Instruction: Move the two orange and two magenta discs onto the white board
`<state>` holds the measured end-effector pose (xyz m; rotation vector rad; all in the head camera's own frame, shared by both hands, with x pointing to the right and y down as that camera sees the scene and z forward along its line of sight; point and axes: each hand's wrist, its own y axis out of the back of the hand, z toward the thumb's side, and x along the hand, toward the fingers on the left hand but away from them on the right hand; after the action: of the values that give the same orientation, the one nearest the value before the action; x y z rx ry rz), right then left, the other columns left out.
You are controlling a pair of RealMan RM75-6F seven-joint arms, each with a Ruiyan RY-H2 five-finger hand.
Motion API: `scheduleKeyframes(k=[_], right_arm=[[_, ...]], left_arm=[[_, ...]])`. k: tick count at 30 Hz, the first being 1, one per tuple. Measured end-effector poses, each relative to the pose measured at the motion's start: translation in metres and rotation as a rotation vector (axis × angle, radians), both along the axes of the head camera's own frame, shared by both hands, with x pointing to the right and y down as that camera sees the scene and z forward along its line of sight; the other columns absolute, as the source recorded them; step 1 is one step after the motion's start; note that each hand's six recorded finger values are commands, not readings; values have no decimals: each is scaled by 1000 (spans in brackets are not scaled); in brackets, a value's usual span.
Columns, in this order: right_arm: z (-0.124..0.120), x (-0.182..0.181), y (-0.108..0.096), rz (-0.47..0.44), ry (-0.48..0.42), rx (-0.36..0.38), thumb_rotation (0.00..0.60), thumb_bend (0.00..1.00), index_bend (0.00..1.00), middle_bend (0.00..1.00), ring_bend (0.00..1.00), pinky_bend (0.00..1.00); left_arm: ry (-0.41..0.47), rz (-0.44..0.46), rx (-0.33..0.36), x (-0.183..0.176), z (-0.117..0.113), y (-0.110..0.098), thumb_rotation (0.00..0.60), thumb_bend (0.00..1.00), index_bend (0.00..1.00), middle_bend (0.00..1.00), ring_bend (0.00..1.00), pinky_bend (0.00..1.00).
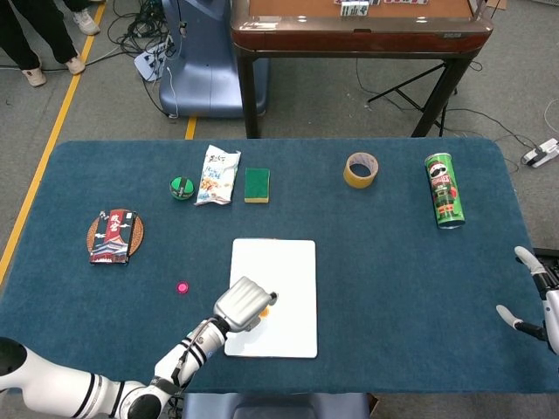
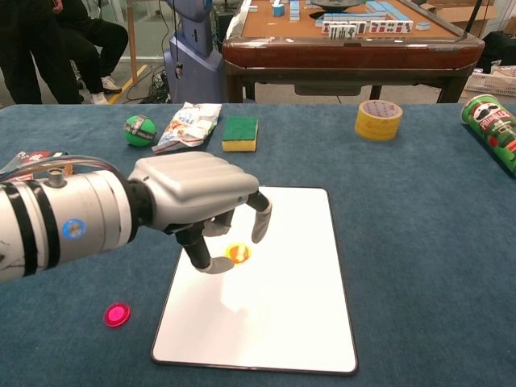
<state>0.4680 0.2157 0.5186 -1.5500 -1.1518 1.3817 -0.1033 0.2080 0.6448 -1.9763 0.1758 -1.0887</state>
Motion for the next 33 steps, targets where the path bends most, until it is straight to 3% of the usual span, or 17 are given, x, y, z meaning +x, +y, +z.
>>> scheduleKeyframes(k=[9, 21, 33], right_arm=[[1, -2, -1, 2, -1, 4, 600, 0, 140, 267, 262, 379], [5, -4, -2, -3, 5, -9, 600, 0, 140, 267, 262, 379], [10, -8, -2, -10, 13, -23, 600, 0, 140, 267, 262, 379]], left_arm=[[-16, -10, -13, -8, -2, 1, 600, 321, 325, 1000, 1000, 1000], [-88, -49, -17, -61, 0, 6, 600, 321, 459, 1000, 1000, 1000], [-124, -2, -38, -103, 1, 35, 600, 321, 504, 1000, 1000, 1000]])
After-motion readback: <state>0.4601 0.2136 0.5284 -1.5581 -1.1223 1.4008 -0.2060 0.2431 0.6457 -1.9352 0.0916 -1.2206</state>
